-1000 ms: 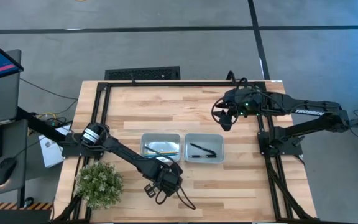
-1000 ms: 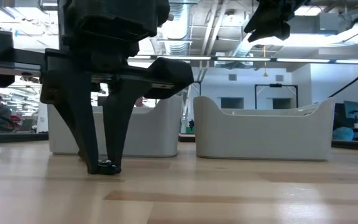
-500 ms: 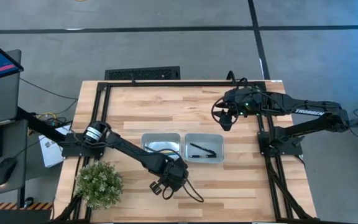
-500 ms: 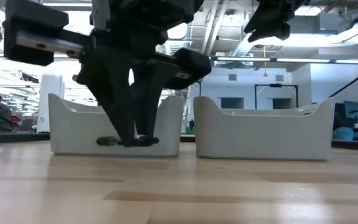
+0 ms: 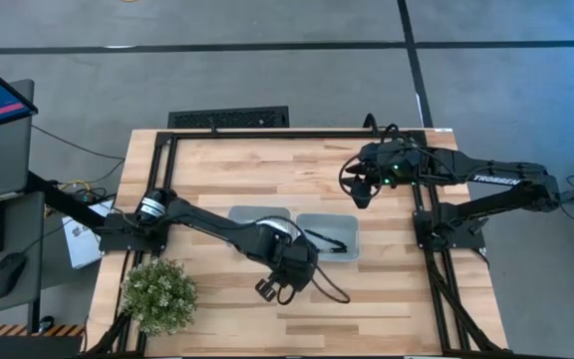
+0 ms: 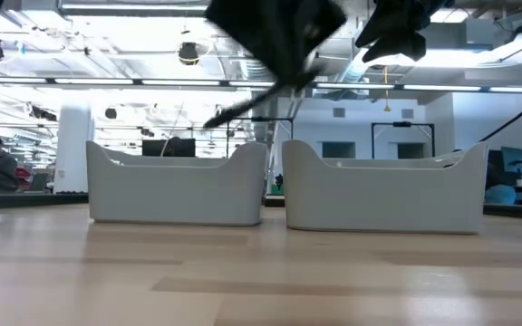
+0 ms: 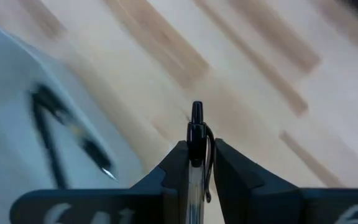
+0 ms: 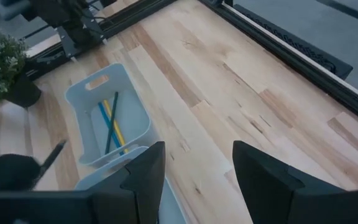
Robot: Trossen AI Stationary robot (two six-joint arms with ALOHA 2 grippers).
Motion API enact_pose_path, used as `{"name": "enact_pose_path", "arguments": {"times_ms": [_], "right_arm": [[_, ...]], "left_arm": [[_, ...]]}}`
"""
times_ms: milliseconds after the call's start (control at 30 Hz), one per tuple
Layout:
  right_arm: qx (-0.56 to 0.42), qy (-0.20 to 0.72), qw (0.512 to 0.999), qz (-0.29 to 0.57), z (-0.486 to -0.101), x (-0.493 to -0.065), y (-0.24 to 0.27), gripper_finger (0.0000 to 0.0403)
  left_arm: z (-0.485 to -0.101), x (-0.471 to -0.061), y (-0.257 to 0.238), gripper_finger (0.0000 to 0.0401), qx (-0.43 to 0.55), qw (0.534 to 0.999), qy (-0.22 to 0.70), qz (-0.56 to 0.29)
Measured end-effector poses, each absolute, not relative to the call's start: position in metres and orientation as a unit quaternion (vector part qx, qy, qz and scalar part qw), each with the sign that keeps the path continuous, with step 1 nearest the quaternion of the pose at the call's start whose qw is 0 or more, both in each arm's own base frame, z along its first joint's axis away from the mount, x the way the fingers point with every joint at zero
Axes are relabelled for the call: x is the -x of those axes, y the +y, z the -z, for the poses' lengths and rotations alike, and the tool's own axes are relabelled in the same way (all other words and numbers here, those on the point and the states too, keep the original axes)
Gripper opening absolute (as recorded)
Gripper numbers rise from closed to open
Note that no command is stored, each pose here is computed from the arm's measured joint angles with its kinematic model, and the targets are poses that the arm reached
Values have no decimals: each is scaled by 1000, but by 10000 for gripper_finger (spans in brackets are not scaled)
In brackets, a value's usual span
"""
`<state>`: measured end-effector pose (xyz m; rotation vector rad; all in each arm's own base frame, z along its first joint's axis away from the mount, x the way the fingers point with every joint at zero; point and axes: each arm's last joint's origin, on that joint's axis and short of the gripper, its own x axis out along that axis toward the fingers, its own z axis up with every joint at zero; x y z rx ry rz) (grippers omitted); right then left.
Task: Sort pens & pencils
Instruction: Put the black pen into the right gray bin
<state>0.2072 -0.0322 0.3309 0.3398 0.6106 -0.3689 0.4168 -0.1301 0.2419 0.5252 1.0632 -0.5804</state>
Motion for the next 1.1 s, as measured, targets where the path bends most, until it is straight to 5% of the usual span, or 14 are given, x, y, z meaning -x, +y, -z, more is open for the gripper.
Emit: {"name": "enact_pose_path", "arguments": {"times_ms": [600, 1100], "right_arm": [[-192, 295, 923, 155, -331, -208, -31, 210], [-113, 200, 967, 111, -350, -219, -32, 210]], "left_arm": [[-408, -429, -73, 49, -254, 910, 303, 126], [-495, -366, 41, 49, -107, 977, 150, 107]]}}
